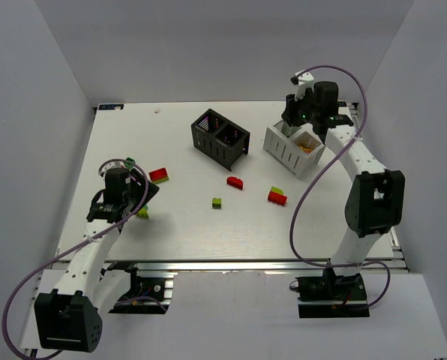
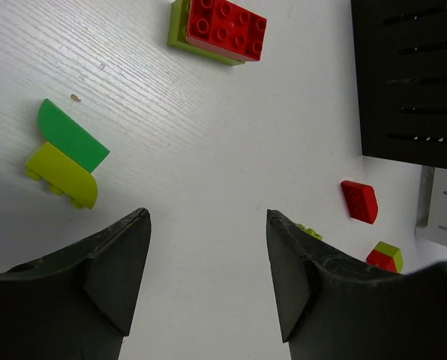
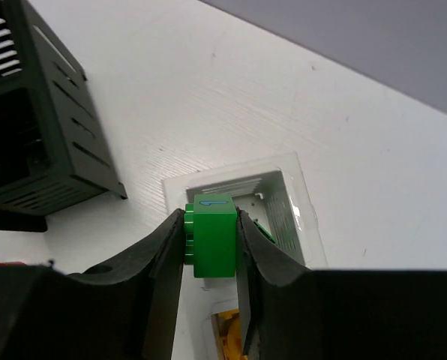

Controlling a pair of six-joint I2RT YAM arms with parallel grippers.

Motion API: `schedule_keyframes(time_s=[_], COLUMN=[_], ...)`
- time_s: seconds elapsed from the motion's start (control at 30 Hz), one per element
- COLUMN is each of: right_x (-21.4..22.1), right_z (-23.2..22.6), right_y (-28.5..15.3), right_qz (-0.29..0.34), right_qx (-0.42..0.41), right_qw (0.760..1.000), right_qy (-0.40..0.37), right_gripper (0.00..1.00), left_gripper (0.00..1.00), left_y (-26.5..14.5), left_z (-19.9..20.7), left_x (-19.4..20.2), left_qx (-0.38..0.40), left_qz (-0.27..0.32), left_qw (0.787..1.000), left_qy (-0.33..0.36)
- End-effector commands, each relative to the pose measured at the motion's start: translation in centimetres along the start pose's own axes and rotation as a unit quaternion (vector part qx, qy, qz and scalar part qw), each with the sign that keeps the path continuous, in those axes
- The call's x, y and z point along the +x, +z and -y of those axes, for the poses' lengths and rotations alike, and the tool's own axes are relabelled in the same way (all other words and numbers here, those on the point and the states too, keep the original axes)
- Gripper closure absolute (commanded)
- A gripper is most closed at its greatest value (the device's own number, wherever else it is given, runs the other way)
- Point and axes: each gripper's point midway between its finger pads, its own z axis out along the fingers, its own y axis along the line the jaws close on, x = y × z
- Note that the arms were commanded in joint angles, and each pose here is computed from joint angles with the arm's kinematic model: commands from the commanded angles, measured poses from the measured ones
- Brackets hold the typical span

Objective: Sort the legos into containers by color

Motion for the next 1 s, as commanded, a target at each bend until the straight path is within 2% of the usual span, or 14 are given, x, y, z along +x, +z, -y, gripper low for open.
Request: schedule_keyframes(time_s=[0.0,0.1,0.47,0.5,0.63,0.73,0.8,0.83,0.97], right_x=[-2.7,-1.3,0.9,1.0,1.1,0.7,0.2,0.0,-2.5], right_z=[2.3,2.7,2.4,2.3,2.5,2.7,2.8,3.0,1.8], right_y=[0.1,1.0,2.3,2.4,2.4,2.1,1.7,1.3,-1.8], right_qz=[0.04,0.026,0.005,0.004,0.003,0.008,0.013,0.017,0.052], right_qx=[0.031,0.016,-0.012,-0.013,-0.011,-0.01,-0.011,-0.014,-0.073], right_qw=[0.998,0.999,0.999,0.999,0.999,0.999,0.999,0.999,0.995], right_qy=[0.03,0.038,0.044,0.043,0.04,0.037,0.036,0.036,-0.037], right_gripper=[1.0,0.99,0.59,0.51,0.35,0.29,0.21,0.11,0.11], left_gripper=[0.27,0.27,0.27,0.27,0.26,0.25,0.22,0.2,0.06], left_y=[-0.3,-0.3,-0.3,-0.3,-0.2,-0.2,-0.1,-0.1,0.3], left_z=[0.6,0.7,0.4,0.4,0.4,0.6,0.7,0.7,0.9], left_x=[-0.3,-0.2,-0.1,0.0,-0.1,-0.4,-0.7,-0.9,-1.2], left_qx=[0.018,0.019,0.017,0.017,0.014,0.014,0.013,0.011,0.007], left_qz=[0.01,0.008,0.007,0.007,0.008,0.011,0.015,0.018,0.022], left_qw=[1.0,1.0,1.0,1.0,1.0,1.0,1.0,1.0,0.999], left_qy=[-0.005,-0.005,-0.01,-0.011,-0.012,-0.014,-0.016,-0.018,-0.039])
